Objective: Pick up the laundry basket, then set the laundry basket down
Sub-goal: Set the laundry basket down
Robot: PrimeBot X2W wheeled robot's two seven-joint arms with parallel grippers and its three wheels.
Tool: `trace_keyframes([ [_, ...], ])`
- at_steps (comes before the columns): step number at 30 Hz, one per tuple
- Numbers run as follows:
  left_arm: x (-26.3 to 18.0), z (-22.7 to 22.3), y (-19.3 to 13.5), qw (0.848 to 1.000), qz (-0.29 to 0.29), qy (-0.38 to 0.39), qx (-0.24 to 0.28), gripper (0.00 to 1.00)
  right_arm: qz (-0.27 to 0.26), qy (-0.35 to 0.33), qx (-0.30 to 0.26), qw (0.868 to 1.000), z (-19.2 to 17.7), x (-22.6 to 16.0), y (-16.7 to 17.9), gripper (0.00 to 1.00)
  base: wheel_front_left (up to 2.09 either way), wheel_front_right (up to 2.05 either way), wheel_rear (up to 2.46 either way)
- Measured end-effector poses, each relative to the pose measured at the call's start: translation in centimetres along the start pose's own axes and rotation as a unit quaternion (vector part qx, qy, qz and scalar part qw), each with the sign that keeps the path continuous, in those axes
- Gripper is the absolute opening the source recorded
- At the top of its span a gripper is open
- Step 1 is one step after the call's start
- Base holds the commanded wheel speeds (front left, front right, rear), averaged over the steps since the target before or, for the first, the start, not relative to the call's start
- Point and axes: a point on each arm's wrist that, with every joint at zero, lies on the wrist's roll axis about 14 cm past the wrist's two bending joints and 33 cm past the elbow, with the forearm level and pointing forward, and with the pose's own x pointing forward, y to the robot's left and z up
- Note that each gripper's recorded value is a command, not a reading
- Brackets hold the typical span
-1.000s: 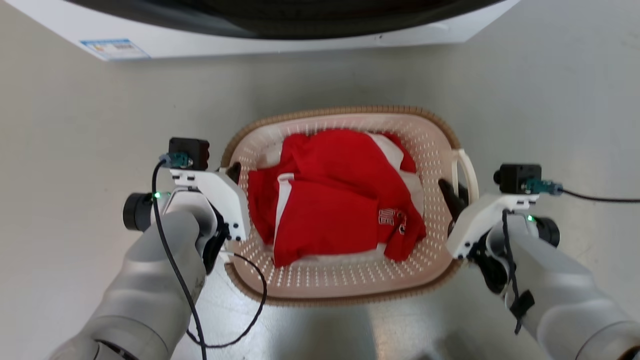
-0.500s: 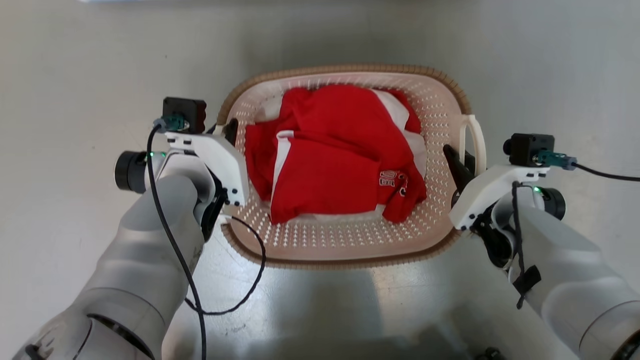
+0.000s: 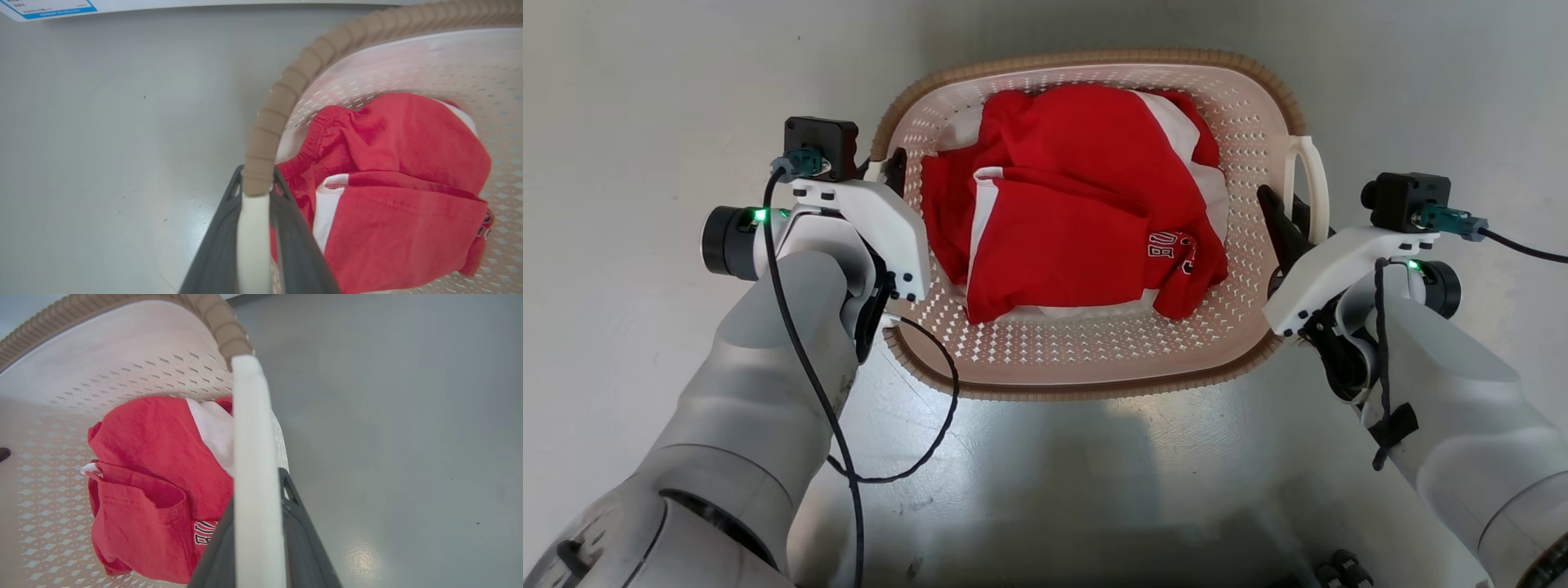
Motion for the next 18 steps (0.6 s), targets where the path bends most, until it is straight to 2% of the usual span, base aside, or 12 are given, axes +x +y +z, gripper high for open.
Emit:
trace_keyframes([
  [18,-0.1,-0.1,1.7,1.0,0.023,-0.003,0.001,0.0,0.019,0.001,-0.017,1.0,-0.4,1.0,1.4,0.0,0.0,0.0,0.0],
])
